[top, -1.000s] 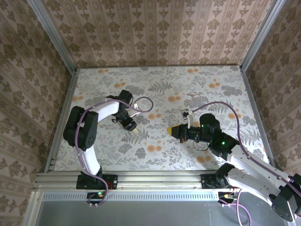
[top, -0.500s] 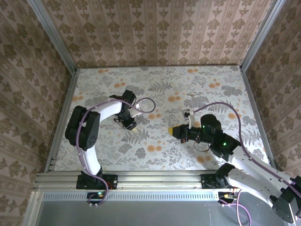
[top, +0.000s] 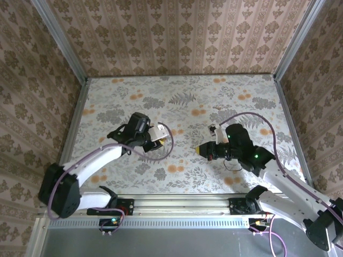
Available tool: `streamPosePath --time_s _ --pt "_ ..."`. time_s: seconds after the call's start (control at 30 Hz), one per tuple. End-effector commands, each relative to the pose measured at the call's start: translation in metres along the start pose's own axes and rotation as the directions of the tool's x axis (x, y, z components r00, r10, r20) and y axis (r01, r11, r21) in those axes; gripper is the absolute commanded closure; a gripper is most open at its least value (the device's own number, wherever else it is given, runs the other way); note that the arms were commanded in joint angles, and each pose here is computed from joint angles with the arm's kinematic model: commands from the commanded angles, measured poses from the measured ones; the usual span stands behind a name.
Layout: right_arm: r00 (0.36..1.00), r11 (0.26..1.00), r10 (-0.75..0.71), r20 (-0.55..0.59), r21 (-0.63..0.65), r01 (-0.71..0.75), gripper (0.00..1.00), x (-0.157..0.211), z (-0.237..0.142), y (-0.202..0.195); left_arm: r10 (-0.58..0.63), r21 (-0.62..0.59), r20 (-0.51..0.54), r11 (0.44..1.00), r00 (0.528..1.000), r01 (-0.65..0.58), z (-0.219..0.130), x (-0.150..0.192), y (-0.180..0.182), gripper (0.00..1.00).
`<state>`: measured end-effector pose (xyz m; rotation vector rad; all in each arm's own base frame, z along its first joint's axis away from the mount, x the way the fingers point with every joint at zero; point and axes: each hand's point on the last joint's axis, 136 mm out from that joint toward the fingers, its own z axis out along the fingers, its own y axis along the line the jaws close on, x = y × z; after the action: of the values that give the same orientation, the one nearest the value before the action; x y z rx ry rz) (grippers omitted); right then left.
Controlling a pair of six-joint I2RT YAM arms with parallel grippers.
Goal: Unlock with the key
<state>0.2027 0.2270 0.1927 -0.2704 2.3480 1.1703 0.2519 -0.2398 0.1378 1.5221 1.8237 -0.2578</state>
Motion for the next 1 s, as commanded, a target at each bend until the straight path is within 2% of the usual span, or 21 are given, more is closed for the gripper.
streamPosePath --time_s 0.0,0.17,0.33,0.67,0.97 --pt "0.991 0.999 -0.013 -0.131 -0.054 0.006 1.00 0.012 0.002 0.013 0.239 -0.013 0.124 0.971 0.963 -0.239 -0.010 -0.030 -0.023 0.81" --pt "0.975 0.994 -0.049 -0.216 -0.101 0.028 1.00 0.012 0.002 0.028 0.387 -0.048 0.140 0.922 0.911 -0.384 -0.027 -0.047 -0.041 0.81" --pt "0.975 0.995 -0.045 -0.218 -0.094 0.025 1.00 0.007 0.004 0.032 0.464 -0.052 0.136 0.886 0.875 -0.462 -0.034 -0.060 -0.055 0.83" --pt "0.969 0.998 -0.042 -0.245 -0.063 0.027 1.00 0.018 0.024 0.032 0.462 -0.096 0.157 0.887 0.873 -0.452 -0.035 -0.066 -0.056 0.85" --pt "0.972 0.997 -0.032 -0.231 -0.069 0.016 1.00 0.012 0.032 0.033 0.452 -0.082 0.185 0.892 0.873 -0.445 -0.038 -0.064 -0.065 0.85"
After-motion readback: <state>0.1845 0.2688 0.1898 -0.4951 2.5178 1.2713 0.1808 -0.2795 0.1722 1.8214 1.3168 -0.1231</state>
